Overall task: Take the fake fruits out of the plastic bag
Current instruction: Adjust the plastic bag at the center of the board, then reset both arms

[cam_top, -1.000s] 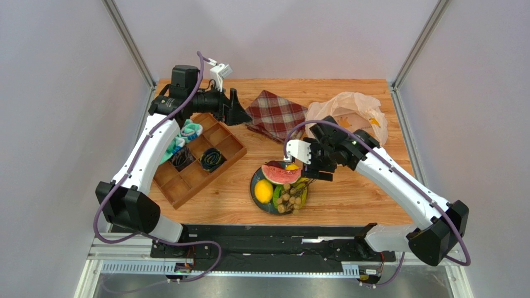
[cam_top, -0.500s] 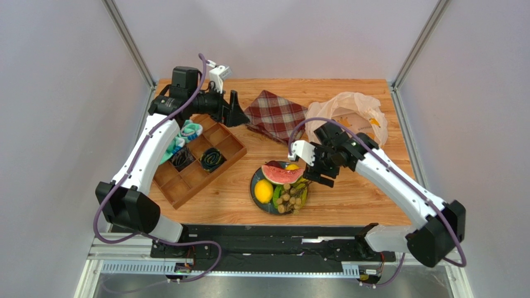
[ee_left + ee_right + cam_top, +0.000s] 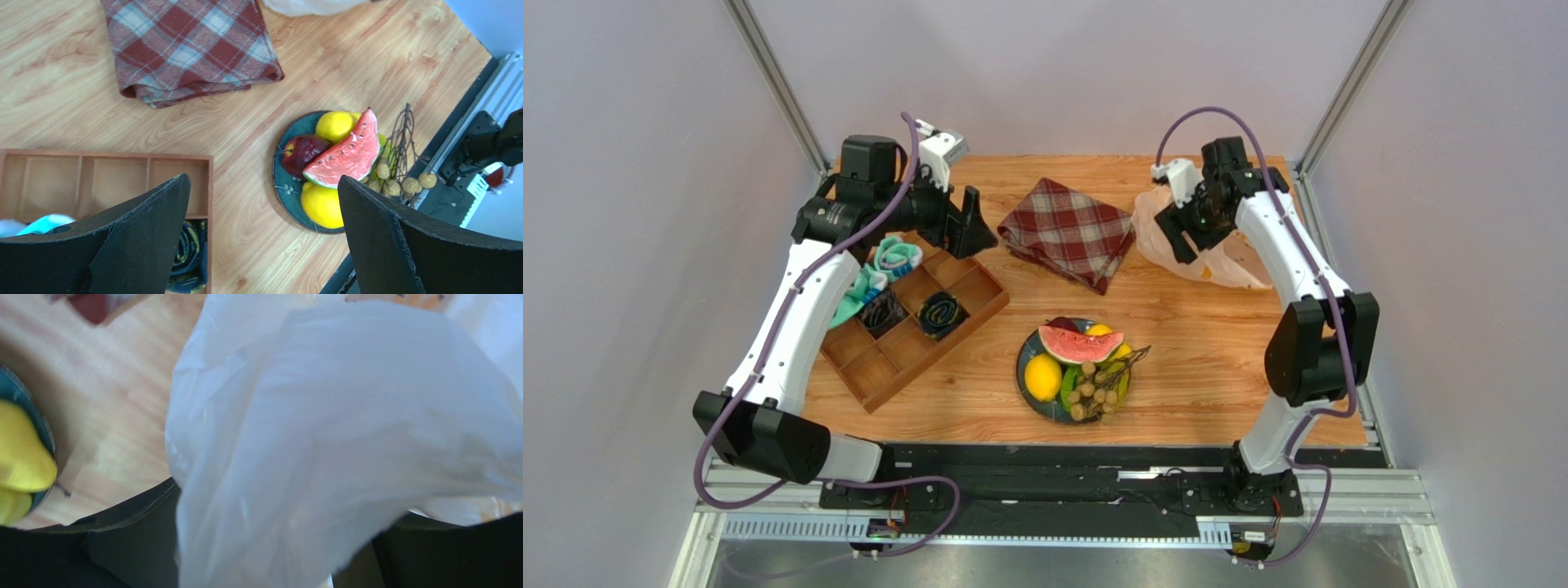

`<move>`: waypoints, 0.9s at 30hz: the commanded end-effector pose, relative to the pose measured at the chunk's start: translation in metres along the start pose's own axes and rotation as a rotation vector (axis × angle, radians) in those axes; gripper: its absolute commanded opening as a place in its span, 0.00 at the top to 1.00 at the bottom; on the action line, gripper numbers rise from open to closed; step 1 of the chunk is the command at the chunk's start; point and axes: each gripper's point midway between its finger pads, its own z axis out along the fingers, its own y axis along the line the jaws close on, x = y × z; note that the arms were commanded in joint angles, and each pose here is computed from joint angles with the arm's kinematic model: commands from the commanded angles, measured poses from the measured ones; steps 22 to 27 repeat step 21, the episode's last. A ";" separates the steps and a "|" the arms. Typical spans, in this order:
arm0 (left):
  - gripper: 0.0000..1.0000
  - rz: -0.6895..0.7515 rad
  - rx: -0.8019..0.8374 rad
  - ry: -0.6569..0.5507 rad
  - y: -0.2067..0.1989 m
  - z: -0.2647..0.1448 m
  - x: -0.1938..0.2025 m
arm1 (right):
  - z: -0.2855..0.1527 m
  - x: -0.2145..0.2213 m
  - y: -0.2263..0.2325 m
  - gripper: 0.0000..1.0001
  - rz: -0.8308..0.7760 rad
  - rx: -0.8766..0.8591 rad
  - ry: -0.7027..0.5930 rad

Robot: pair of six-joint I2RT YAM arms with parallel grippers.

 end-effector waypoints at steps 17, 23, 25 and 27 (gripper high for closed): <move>0.01 -0.017 -0.439 0.040 0.084 -0.037 0.047 | -0.046 0.055 0.092 0.24 0.194 -0.071 -0.139; 0.01 -0.015 -0.415 0.045 0.084 -0.030 0.049 | -0.045 0.053 0.104 0.24 0.184 -0.139 -0.151; 0.01 -0.015 -0.415 0.045 0.084 -0.030 0.049 | -0.045 0.053 0.104 0.24 0.184 -0.139 -0.151; 0.01 -0.015 -0.415 0.045 0.084 -0.030 0.049 | -0.045 0.053 0.104 0.24 0.184 -0.139 -0.151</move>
